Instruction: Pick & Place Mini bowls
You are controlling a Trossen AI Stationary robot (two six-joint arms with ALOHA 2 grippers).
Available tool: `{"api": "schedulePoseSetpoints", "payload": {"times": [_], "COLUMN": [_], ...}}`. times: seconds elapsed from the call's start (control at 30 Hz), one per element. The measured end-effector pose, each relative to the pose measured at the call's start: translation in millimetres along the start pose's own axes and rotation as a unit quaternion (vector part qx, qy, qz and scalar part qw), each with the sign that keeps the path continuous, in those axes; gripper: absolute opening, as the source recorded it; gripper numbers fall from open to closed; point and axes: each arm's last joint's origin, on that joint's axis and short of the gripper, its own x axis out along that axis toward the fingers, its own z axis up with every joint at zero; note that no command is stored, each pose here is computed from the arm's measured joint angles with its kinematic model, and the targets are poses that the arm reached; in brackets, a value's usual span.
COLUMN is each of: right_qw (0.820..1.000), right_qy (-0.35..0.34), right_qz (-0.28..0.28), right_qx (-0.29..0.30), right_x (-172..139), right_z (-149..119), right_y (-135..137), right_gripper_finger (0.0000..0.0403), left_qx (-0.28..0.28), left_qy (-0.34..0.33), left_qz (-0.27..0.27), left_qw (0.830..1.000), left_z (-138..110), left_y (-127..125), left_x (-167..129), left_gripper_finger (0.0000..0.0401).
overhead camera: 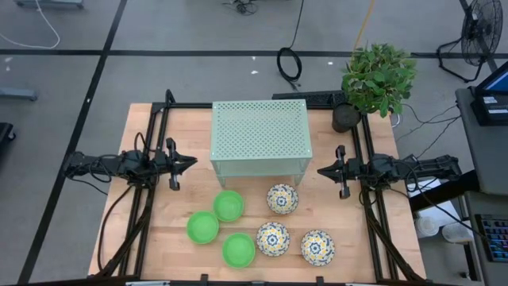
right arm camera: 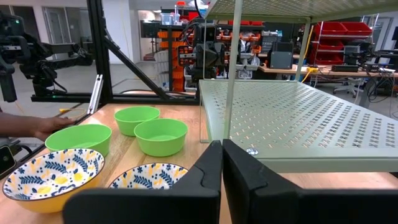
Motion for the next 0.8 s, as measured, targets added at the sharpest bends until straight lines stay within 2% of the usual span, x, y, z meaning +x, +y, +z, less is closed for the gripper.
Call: {"api": "schedulePoseSetpoints", "payload": {"times": [0.07, 0.17, 0.3, 0.37, 0.8], "right_qw": [1.0, 0.992, 0.961, 0.949, 0.947], "right_qy": [-0.016, -0.069, -0.118, -0.126, -0.131], "right_qz": [0.001, 0.009, 0.043, 0.05, 0.023], "right_qx": [0.022, 0.109, 0.248, 0.286, 0.291], "right_x": [0.0, -0.9, -3.0, -3.5, -3.4], "right_z": [3.1, 13.2, 23.8, 25.7, 25.2], "right_y": [0.0, -0.1, 0.3, 0.2, -1.4], "right_gripper_finger": [0.0, 0.0, 0.0, 0.0, 0.0], "left_qx": [0.0, 0.0, 0.0, 0.0, 0.0], "left_qy": [0.0, 0.0, 0.0, 0.0, 0.0], "left_qz": [0.0, 0.0, 0.0, 0.0, 0.0], "left_qw": [1.0, 1.0, 1.0, 1.0, 1.0], "left_z": [0.0, 0.0, -0.1, -0.1, 0.0], "left_y": [0.0, 0.0, 0.0, 0.0, 0.0], "left_x": [0.0, 0.0, 0.0, 0.0, 0.0], "left_gripper_finger": [0.0037, 0.0037, 0.0037, 0.0037, 0.0037]}}
